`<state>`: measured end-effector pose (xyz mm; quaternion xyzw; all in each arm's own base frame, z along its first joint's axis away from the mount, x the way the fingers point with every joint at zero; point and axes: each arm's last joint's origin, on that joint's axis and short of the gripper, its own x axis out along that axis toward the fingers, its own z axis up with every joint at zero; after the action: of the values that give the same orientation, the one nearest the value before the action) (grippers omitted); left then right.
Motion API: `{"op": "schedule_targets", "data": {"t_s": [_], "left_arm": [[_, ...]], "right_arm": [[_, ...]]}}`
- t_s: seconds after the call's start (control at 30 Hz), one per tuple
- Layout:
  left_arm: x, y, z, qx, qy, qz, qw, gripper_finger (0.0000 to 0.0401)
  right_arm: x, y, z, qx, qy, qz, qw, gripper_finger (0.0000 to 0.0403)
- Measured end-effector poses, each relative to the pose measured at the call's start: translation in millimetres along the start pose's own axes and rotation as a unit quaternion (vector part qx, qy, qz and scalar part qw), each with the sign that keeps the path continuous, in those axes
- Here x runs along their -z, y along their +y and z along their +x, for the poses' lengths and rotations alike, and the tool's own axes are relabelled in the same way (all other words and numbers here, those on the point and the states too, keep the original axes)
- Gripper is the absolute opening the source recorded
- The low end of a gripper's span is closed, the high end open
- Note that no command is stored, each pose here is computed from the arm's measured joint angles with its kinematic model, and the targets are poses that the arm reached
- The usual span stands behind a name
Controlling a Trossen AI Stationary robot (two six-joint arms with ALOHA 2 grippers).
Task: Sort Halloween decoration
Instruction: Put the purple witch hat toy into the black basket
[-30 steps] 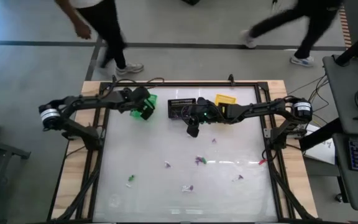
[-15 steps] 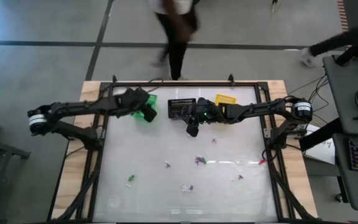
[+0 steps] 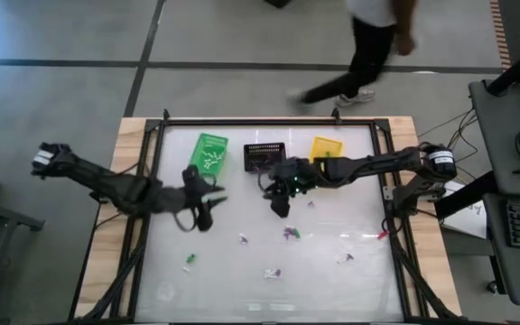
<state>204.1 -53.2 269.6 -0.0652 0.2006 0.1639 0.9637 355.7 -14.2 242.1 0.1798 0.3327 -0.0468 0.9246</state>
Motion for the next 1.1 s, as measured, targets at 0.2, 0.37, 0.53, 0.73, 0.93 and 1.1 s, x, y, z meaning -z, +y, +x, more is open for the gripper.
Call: {"op": "schedule_targets", "data": {"t_s": [0.2, 0.37, 0.53, 0.73, 0.93, 1.1], "left_arm": [[15.7, -30.0, -15.6, 0.092, -0.025, 0.030, 0.995, 0.0119], [18.4, -36.8, -30.1, 0.157, -0.034, 0.077, 0.984, 0.0119], [20.2, -30.7, -40.4, 0.233, -0.038, 0.106, 0.966, 0.0119], [32.0, -12.9, -50.2, 0.250, -0.080, 0.106, 0.959, 0.0119], [54.0, 5.1, -53.5, 0.258, -0.145, 0.061, 0.953, 0.0119], [63.4, 12.7, -53.9, 0.249, -0.191, 0.043, 0.949, 0.0119]], "right_arm": [[5.0, 39.6, -7.7, 0.013, 0.029, -0.053, 0.998, 0.0120], [12.4, 62.6, -9.9, -0.017, 0.024, -0.068, 0.997, 0.0114], [20.0, 72.3, -13.3, -0.020, 0.043, -0.016, 0.999, 0.0111], [45.2, 77.3, -20.9, 0.030, 0.142, 0.101, 0.984, 0.0109], [74.6, 63.4, -35.7, 0.180, 0.258, 0.236, 0.919, 0.0111], [80.6, 41.5, -45.1, 0.297, 0.268, 0.252, 0.881, 0.0111]]}}
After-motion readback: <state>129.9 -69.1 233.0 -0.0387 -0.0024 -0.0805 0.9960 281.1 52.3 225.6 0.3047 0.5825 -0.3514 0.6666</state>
